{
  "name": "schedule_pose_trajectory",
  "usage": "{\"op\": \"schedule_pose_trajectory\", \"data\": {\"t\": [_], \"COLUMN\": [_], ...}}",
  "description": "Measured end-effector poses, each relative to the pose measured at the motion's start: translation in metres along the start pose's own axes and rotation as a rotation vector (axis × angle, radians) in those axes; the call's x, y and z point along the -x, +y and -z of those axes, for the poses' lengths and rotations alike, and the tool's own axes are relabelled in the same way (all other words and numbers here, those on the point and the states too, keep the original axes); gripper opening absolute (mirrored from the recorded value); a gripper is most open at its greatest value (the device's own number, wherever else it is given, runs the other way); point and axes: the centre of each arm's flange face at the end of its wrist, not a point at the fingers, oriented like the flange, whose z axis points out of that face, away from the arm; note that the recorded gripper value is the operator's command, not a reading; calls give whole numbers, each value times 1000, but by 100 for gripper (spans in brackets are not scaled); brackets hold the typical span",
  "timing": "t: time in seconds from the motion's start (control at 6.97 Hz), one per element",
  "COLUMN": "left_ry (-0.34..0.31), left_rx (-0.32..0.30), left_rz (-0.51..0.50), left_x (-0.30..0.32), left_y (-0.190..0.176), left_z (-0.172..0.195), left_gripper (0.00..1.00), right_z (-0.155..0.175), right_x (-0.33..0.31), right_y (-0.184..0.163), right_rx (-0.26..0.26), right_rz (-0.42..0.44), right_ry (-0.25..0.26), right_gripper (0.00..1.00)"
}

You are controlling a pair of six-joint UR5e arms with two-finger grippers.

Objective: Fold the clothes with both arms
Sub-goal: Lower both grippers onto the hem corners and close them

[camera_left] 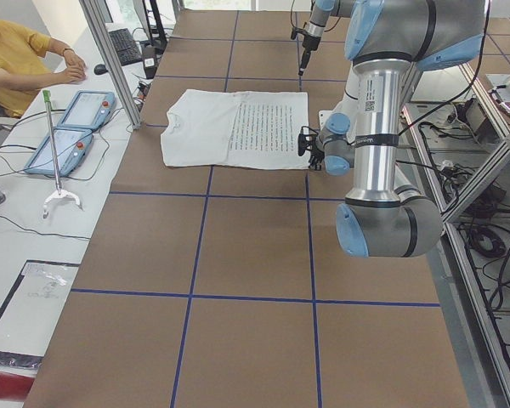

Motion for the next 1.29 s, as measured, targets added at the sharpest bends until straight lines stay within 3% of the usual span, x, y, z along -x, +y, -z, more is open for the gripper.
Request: {"op": "schedule_pose_trajectory", "data": {"t": [0.14,0.72,1.0,1.29], "left_ry": [-2,11,56,92], "left_rx": [-1,-4,-13,-27], "left_rz": [0,3,10,17], "left_x": [0,-4,-20,-31], "left_y": [0,-2,-9,-14], "left_z": [0,4,22,36], "left_gripper": [0,0,0,0], "right_z": [-2,-8,-27,-55], "right_x": [-1,-4,-24,-58], "right_y": [1,5,12,32], "right_rx": [1,3,-25,-80], "right_rz": [1,7,8,-7], "right_ry": [4,11,-29,-58], "right_gripper": [100,100,96,58]}}
